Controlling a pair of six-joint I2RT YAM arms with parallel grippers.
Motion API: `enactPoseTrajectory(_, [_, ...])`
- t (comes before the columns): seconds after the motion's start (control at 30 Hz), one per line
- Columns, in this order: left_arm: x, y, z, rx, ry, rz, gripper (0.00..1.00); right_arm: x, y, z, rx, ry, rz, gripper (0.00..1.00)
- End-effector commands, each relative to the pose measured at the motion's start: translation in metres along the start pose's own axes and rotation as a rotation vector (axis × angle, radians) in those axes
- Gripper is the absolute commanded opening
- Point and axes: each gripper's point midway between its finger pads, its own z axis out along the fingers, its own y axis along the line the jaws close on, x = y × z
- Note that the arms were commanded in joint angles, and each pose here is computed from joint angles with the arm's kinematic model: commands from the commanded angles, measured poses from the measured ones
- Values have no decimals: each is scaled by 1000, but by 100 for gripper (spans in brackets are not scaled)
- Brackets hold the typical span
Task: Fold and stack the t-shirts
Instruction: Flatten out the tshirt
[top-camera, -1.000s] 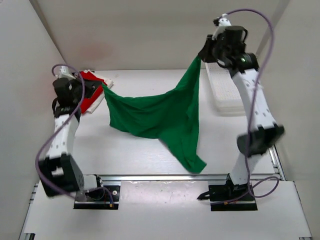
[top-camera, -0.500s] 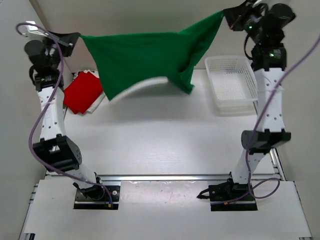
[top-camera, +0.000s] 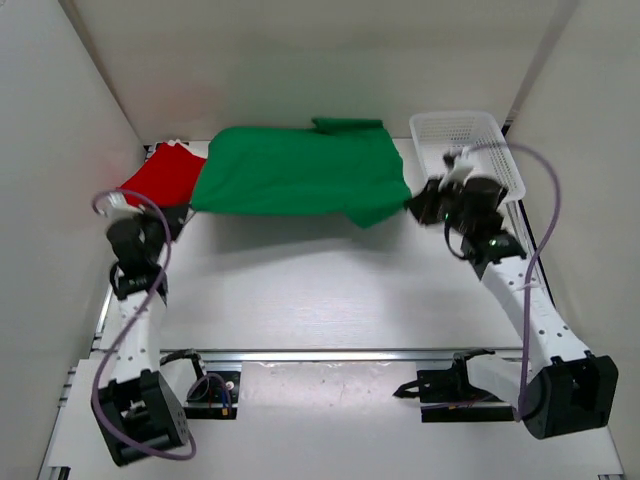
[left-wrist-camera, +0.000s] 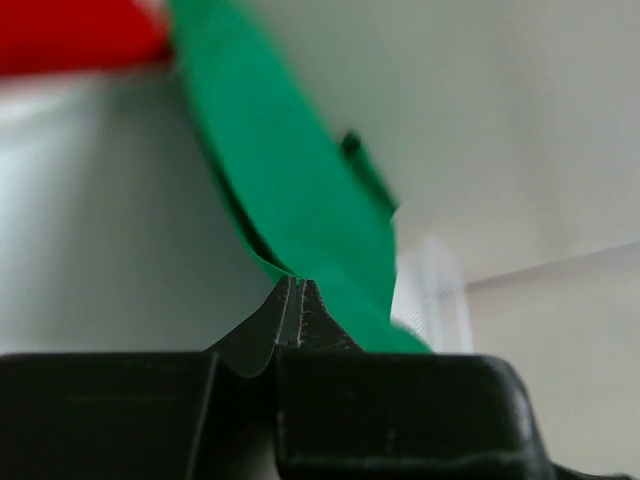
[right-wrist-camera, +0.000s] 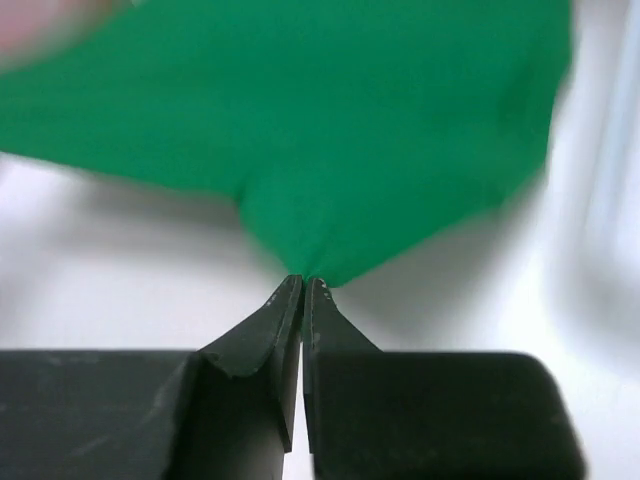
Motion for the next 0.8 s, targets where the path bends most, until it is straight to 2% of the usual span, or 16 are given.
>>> enactPoseTrajectory(0.0, [41, 51, -25, -90, 21, 23, 0, 55, -5, -17, 20, 21, 93, 0])
enactPoseTrajectory(0.07, [77, 93, -43, -176, 80, -7, 0, 101, -17, -31, 106, 100, 175, 0])
enactPoseTrajectory(0.13, [101, 116, -56, -226, 143, -18, 0, 134, -14, -43, 144, 176, 226, 0])
enactPoseTrajectory(0.2, [116, 131, -70, -264, 188, -23, 0, 175, -14, -62, 177, 258, 280, 0])
enactPoseTrajectory(0.3, [130, 135, -85, -252, 259, -45, 0, 214, -2, -87, 181, 343, 345, 0])
enactPoseTrajectory(0.4, [140, 137, -98, -263, 326, -39, 0, 219, 22, -106, 122, 339, 457, 1])
enactPoseTrajectory(0.43, [149, 135, -101, -265, 364, -29, 0, 226, 28, -112, 115, 365, 472, 0])
enactPoseTrajectory(0.53, [143, 125, -101, -238, 372, -23, 0, 222, 33, -124, 124, 339, 479, 0])
enactPoseTrajectory(0.67, [117, 110, -82, -208, 289, -29, 0, 208, 26, -114, 172, 322, 401, 0])
enactPoseTrajectory(0.73, [107, 110, -71, -218, 253, -54, 0, 198, 20, -95, 168, 333, 354, 0])
enactPoseTrajectory(0.77, [104, 104, -65, -204, 238, -59, 0, 186, 8, -85, 187, 288, 352, 0])
